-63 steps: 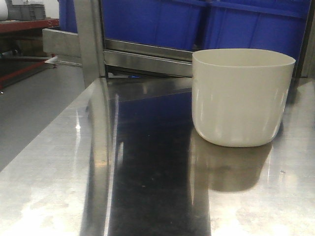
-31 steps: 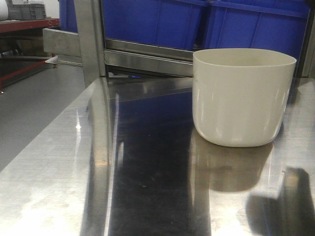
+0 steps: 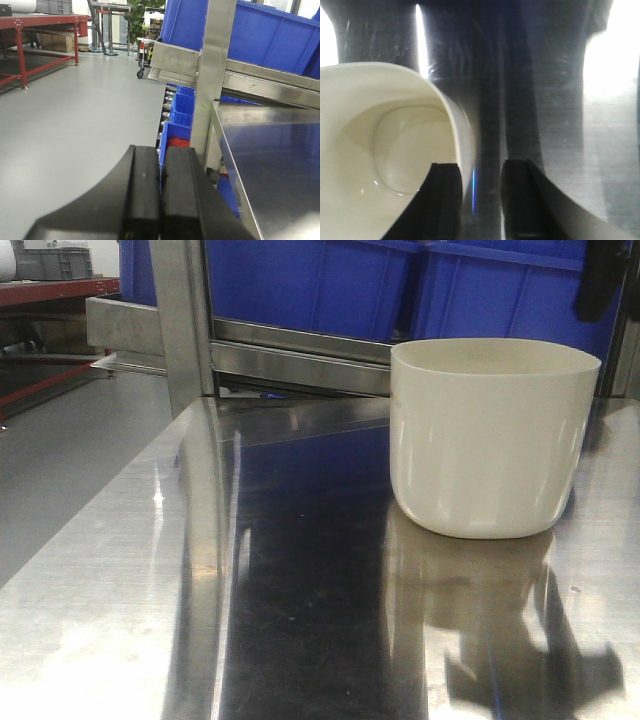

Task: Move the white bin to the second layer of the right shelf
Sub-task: 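Close the right gripper on the white bin's rim, then lift the white bin off the table with the right gripper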

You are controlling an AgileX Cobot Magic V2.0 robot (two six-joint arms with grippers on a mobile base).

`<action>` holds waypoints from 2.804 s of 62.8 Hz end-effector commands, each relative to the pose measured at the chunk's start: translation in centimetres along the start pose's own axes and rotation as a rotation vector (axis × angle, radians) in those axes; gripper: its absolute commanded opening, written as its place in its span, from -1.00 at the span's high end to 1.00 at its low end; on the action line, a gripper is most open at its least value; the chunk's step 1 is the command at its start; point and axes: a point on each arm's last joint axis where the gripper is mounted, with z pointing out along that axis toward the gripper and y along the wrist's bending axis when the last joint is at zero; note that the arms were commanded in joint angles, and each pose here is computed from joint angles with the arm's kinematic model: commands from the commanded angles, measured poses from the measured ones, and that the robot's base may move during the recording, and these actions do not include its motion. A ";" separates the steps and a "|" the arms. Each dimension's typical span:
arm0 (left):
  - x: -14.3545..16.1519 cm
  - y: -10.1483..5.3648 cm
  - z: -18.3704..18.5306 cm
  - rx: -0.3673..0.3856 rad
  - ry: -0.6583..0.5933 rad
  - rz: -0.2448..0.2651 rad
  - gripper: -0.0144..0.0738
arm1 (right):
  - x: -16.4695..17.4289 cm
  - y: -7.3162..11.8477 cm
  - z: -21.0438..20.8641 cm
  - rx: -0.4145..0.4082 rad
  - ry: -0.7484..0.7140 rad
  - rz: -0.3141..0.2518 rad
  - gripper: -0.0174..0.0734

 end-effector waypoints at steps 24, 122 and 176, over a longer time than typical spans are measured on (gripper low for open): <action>0.1 0.1 -0.1 0.002 -0.074 -0.006 0.48 | -1.4 0.9 1.4 -0.013 -0.054 -0.020 -0.09; 0.1 0.1 -0.1 0.002 -0.074 -0.006 0.48 | 4.9 -9.2 -5.0 0.004 -0.424 -0.098 0.49; 0.1 0.1 -0.1 0.002 -0.074 -0.006 0.48 | 16.0 -9.3 -9.9 -0.005 -0.731 -0.110 0.49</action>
